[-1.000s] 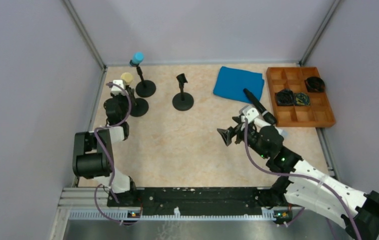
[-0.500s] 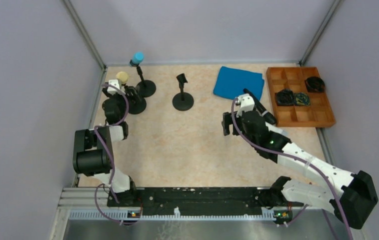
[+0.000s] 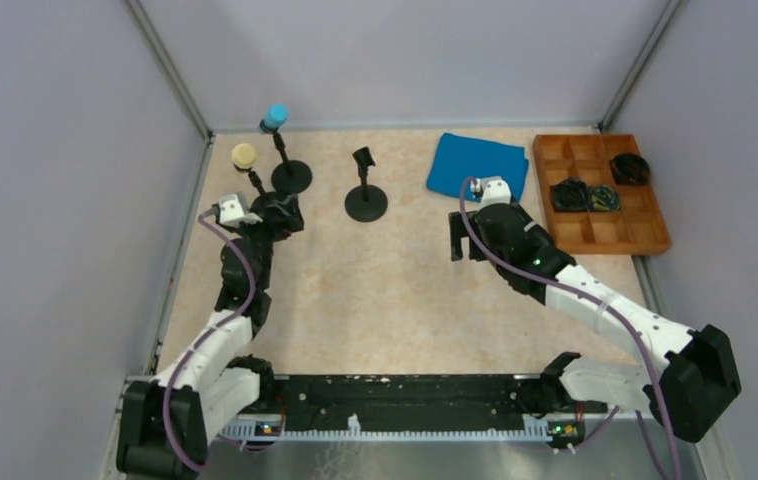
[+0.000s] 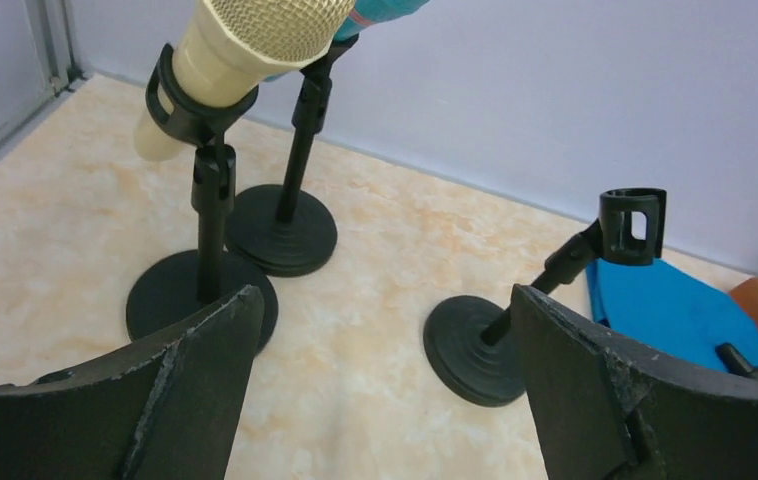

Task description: Attach the microphones to the stand

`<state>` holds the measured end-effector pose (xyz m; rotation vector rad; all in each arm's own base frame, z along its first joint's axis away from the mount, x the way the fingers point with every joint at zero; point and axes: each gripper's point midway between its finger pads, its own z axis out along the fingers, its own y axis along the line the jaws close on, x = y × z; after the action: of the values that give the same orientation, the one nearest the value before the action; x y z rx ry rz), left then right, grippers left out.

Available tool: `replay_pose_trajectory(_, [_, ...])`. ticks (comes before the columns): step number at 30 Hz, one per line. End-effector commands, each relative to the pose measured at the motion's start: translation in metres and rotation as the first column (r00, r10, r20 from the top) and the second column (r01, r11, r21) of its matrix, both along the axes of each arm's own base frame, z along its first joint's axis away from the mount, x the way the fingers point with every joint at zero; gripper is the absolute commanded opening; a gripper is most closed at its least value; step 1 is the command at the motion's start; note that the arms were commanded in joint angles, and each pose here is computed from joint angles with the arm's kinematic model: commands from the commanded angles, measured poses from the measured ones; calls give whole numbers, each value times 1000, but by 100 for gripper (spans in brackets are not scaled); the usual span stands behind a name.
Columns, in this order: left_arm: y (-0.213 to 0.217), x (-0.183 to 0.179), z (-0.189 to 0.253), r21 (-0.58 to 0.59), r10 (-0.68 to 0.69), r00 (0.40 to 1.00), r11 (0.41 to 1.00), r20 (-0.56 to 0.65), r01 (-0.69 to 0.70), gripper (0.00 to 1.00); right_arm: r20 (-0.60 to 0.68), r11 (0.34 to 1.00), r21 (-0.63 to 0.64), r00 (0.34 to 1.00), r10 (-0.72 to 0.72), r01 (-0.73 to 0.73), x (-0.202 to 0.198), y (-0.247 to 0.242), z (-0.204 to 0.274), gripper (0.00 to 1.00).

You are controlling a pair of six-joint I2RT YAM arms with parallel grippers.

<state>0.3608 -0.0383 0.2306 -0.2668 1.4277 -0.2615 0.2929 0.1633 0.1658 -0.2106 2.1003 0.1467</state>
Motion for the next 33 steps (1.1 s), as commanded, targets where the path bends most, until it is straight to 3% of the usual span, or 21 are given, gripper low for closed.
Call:
replay_pose_trajectory(1, [-11,-23,-40,-141,-43,985,990,-169,19,99,-52,999,20,998,-31,32,4,2,9,90])
replay_pose_trajectory(9, [-68,-51,-93,-274,-327,860,934,-393,230,99,-149,999,44,989,4,3,0,16,1,96])
replay_pose_trajectory(15, [-82,-60,-123,-344,-370,750,917,-549,201,99,-151,996,86,988,-3,17,-7,15,-1,98])
replay_pose_trajectory(22, [-77,-63,-116,-305,-331,803,932,-496,195,99,-150,993,99,988,-44,59,-10,8,-5,99])
replay_pose_trajectory(27, [-99,-56,-99,-190,-370,805,929,-463,317,99,-99,992,110,993,-57,68,-7,4,0,99])
replay_pose_trajectory(33, [-147,-46,-77,-87,-466,797,878,-384,471,99,-13,989,143,999,-30,31,-8,3,19,99])
